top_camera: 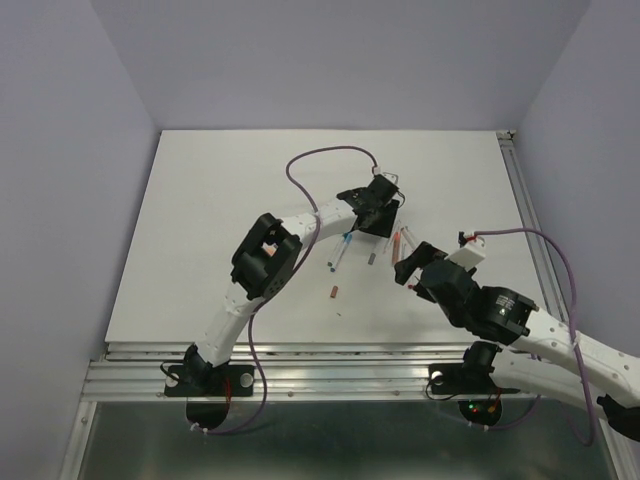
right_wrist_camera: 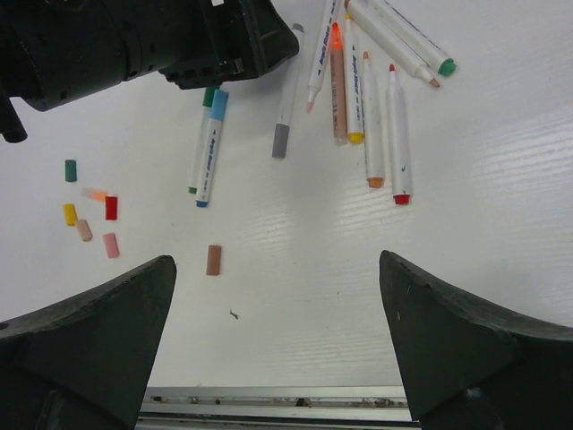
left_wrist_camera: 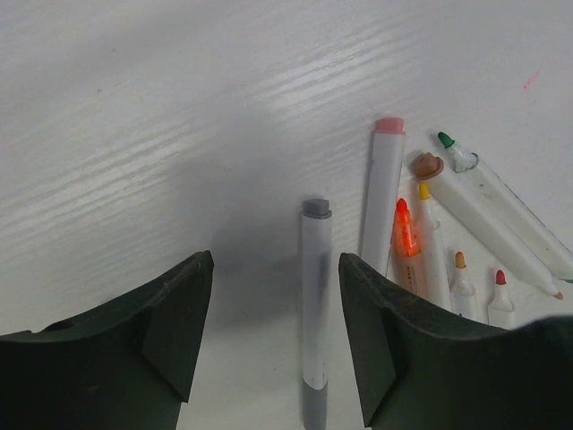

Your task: Open the pen caps

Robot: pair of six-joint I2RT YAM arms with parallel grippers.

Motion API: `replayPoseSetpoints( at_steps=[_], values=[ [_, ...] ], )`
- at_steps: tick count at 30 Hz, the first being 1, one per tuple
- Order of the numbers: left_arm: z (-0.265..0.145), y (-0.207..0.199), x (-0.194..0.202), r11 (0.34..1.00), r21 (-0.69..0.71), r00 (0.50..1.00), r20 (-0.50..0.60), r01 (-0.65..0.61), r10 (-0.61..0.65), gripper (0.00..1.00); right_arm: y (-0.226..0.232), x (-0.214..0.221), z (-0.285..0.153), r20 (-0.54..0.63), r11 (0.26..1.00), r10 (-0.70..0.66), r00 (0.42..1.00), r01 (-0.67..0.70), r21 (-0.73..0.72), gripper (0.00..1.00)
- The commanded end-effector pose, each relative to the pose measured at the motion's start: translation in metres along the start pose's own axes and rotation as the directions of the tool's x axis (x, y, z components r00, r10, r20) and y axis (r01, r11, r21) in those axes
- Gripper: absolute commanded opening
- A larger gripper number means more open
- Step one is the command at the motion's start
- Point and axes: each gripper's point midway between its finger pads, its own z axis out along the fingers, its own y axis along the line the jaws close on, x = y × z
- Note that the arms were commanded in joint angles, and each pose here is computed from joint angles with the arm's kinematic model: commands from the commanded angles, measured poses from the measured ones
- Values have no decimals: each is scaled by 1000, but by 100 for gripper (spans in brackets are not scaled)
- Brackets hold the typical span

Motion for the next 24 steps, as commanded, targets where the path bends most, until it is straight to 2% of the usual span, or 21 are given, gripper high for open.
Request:
replayPoseSetpoints(
  at_steps=[1,6,9,10,16,20,24],
  values=[
    [-8,-16,-22,999,27,999,45,-20,19,67,0,-1,6,28,1000,-10,1000,9,3,100],
    [3,-11,-12,999,0,998,8,-54,54,65,0,-1,7,30,1000,-17,999,17,2,100],
    [6,-3,-5,998,-37,998,-11,-60,59,60,0,-1,7,34,1000,-15,999,15,0,100],
    [8,4,2,996,-65,998,-23,-64,62,55,-1,-1,7,37,1000,-15,999,15,3,100],
    [1,9,35,981,-144,990,-62,-132,124,54,-1,-2,9,49,1000,-14,999,14,2,100],
    [5,1,54,990,-101,990,-106,-102,91,45,1,3,12,36,1000,-18,999,18,-5,100],
    [11,10,71,988,-138,990,-130,-70,52,31,0,4,11,28,1000,-22,999,22,0,100]
  ],
)
